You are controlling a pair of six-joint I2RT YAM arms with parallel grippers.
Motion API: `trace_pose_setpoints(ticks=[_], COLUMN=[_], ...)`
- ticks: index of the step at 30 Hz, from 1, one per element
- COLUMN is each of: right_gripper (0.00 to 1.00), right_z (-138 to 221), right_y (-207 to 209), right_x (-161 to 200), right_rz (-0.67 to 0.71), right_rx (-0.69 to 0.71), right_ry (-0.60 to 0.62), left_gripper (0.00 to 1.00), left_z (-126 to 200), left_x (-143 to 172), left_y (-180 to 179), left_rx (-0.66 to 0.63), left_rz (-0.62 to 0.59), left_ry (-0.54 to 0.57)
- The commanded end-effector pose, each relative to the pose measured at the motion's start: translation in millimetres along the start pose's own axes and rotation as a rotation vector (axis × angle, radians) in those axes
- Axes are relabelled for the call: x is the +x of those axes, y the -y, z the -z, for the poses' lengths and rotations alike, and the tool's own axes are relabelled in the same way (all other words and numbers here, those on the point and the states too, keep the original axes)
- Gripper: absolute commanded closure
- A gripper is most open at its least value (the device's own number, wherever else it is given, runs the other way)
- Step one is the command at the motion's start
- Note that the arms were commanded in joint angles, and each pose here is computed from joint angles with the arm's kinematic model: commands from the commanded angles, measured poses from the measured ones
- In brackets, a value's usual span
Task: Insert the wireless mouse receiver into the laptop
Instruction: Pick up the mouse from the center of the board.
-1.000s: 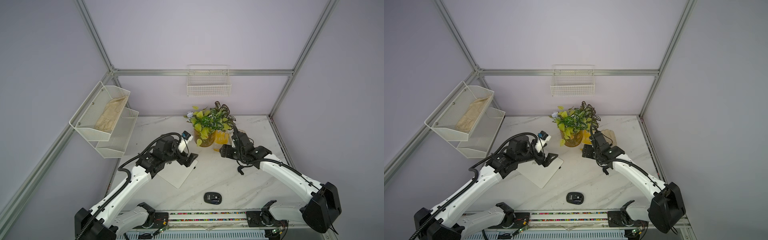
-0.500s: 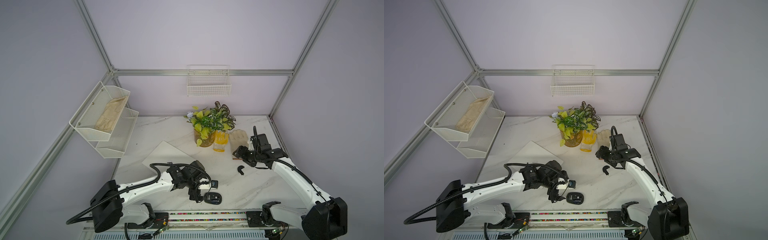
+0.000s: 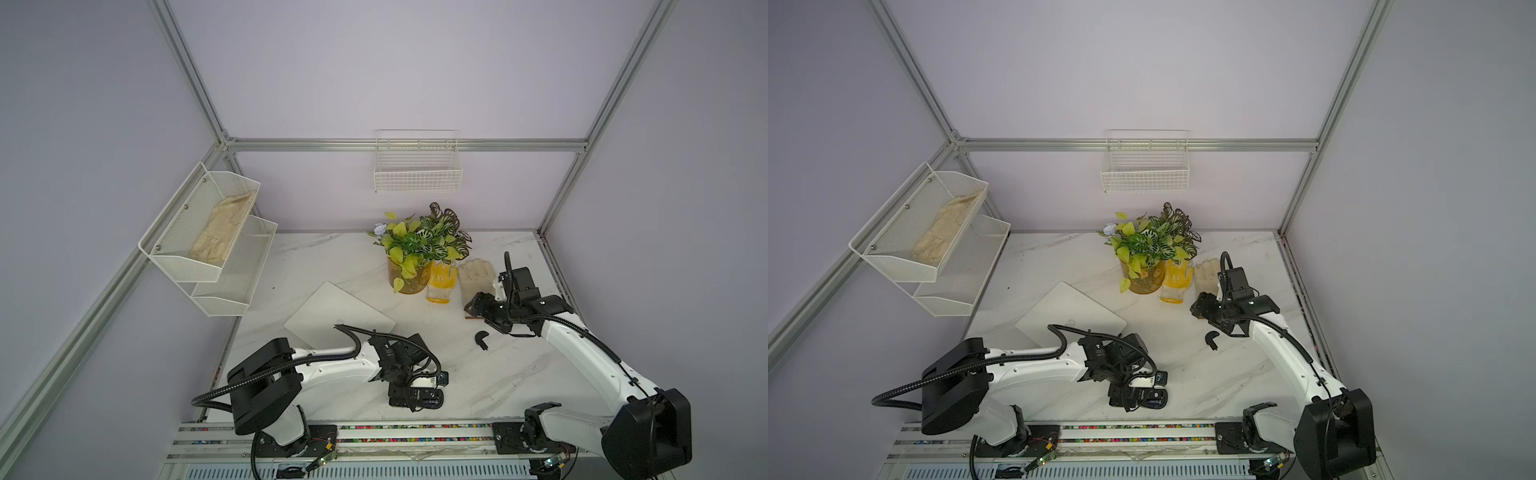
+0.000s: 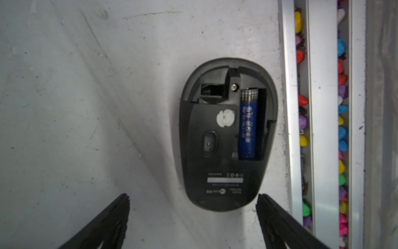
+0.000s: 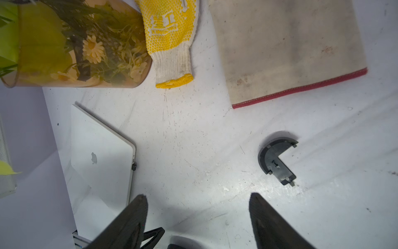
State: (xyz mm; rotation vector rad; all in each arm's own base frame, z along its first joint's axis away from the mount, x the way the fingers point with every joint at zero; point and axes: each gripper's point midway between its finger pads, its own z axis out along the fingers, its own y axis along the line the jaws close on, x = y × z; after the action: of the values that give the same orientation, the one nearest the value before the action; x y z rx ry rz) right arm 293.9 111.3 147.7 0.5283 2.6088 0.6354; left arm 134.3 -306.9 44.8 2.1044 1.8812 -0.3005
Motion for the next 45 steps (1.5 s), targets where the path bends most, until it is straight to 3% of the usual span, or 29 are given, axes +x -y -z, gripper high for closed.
trace_pose_setpoints(ticks=[1,14,26,37,45], right_gripper=[0.22,0.22,0.22,0.22,0.22], right_z=[0,-6,-7,-2,1], right_y=[1,6,7,5,6], right_x=[-7,-8,-7,-12,-10], right_rz=[0.012,0.006,-0.002,0.003,0.002], right_rx=[0.010,0.027,0.024,0.023,0.022], right_ry=[0.024,0.022,0.026,0.049,0.054], left_gripper=[0.10,0.12,0.13,0.22,0.20], left_z=[1,-5,-8,-22,-33], left_x=[-19,-19,-34,-26,-20], left_y=[-13,10,4,8,13], left_rx=[-0.042,0.032,0.011,0.044,0.068], left_rz=[0.018,0.003,0.028,0.104,0.131], left_ry=[0.060,0.157,0.238,0.211,0.170])
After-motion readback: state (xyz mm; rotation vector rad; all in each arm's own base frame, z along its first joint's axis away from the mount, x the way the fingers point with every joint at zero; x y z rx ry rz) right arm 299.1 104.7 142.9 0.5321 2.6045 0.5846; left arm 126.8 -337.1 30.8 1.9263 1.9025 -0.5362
